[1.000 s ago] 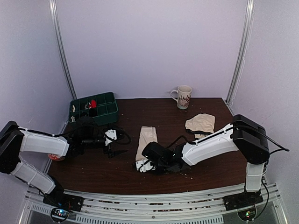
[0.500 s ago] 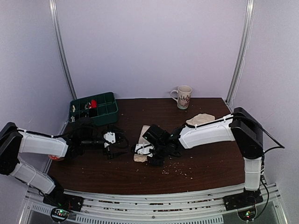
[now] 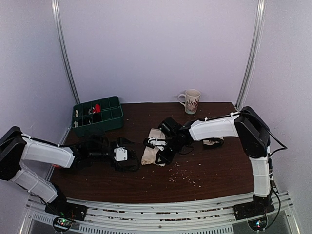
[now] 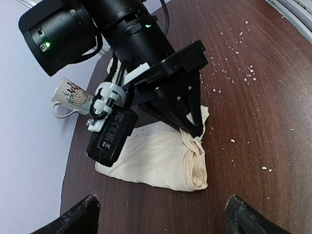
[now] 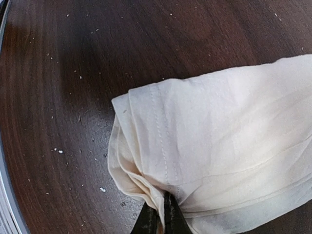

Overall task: Roll the underwear
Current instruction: Roll the underwear at the center of the board.

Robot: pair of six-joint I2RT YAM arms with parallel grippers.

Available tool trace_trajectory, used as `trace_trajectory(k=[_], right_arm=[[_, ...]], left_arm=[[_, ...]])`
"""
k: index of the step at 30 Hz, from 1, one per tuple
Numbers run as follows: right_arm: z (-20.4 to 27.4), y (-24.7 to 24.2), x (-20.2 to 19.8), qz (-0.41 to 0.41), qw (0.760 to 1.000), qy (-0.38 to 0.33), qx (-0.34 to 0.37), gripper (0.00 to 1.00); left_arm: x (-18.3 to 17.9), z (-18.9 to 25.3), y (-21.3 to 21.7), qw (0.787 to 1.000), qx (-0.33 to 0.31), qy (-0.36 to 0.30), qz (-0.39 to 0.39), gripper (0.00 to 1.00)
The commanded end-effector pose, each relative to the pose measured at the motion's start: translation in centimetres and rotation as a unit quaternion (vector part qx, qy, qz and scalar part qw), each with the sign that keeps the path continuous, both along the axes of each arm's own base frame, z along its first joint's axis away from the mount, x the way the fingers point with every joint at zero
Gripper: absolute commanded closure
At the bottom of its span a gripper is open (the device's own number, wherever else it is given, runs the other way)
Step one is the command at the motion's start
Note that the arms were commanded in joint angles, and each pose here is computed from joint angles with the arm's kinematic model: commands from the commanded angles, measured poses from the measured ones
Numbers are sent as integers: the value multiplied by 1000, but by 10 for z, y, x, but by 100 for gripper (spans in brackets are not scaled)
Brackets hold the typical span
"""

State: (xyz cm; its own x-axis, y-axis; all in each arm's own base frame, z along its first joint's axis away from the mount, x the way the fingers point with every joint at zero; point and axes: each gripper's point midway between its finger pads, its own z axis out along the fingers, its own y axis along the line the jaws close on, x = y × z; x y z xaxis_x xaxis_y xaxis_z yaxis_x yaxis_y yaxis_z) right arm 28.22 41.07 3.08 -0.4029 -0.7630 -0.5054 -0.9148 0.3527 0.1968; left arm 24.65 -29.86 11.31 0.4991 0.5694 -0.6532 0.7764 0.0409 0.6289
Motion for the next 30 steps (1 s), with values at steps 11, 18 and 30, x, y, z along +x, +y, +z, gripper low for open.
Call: trace_trajectory(k=[11,18,30], right_arm=[[-38,-29,-14,-45,989,139,-9,100],[-36,-31,-10,-56,990,133,-8,100],[-34,-34,-7,-64,991,121,-8,100]], left_arm=[[-2,-52,-37,990,135,-36,-14,16],[6,-61,-53,989,147,-26,8,18],[33,-90,-58,985,151,-12,88,40]])
